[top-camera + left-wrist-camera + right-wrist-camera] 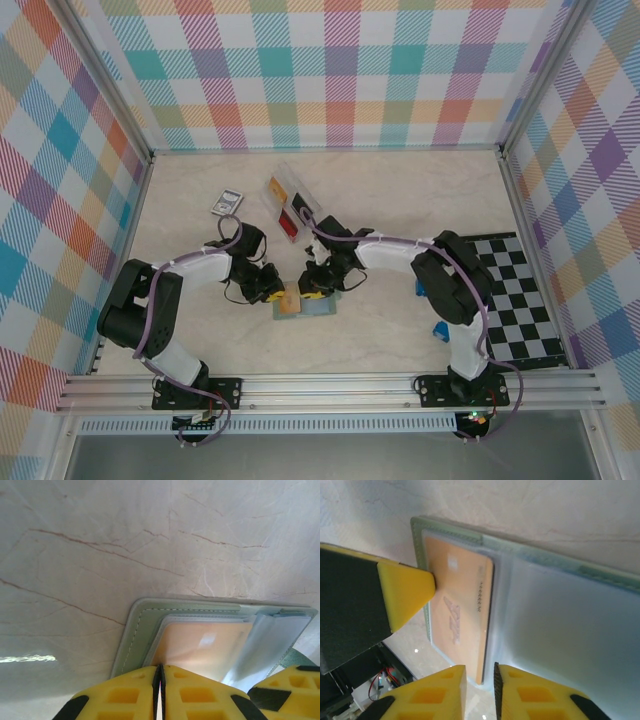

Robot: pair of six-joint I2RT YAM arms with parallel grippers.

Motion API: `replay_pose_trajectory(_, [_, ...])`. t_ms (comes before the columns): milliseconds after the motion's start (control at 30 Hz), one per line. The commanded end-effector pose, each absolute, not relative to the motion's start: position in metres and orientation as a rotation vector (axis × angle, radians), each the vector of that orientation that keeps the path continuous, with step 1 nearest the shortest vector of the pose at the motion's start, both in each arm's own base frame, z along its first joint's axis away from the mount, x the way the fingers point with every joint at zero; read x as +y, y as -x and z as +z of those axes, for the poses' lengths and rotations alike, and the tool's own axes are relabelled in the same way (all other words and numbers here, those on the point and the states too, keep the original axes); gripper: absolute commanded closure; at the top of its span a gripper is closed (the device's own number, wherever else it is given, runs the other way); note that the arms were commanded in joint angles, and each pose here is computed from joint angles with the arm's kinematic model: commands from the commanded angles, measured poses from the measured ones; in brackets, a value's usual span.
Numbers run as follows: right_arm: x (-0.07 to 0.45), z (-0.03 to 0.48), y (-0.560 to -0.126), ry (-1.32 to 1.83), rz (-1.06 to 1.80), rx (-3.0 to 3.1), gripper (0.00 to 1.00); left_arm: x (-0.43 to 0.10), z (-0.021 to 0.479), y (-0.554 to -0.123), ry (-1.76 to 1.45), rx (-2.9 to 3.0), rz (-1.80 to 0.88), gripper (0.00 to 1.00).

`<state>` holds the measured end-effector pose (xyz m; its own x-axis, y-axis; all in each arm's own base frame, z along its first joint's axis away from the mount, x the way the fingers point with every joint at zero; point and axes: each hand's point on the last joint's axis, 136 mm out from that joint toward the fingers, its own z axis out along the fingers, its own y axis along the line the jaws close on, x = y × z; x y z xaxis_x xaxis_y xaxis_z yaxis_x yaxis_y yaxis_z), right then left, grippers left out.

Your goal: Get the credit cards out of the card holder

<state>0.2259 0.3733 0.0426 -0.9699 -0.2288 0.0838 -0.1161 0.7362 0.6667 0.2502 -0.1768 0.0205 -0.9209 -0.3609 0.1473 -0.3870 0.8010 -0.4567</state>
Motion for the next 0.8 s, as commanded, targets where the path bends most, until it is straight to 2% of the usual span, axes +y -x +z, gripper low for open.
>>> replay_pose_trajectory(0, [0.382, 0.038, -0.219, -0.264, -1.073, -2.712, 0.82, -0.161, -0.004, -0.228, -0.644, -2.897, 0.579, 0.89])
replay_pose_trajectory(300, [0.387, 0.024, -0.214, -0.259, -1.032, -2.676, 0.83, -0.16, -0.007, -0.225, -0.652, -2.891, 0.566, 0.89])
replay_pose_trajectory(533, [0.396, 0.026, -0.215, -0.261, -1.103, -2.64, 0.85, -0.157, -0.012, -0.219, -0.678, -2.874, 0.556, 0.91])
replay_pose_trajectory(767, [0.4, 0.027, -0.219, -0.261, -1.124, -2.65, 0.9, -0.158, -0.018, -0.212, -0.734, -2.841, 0.589, 0.92])
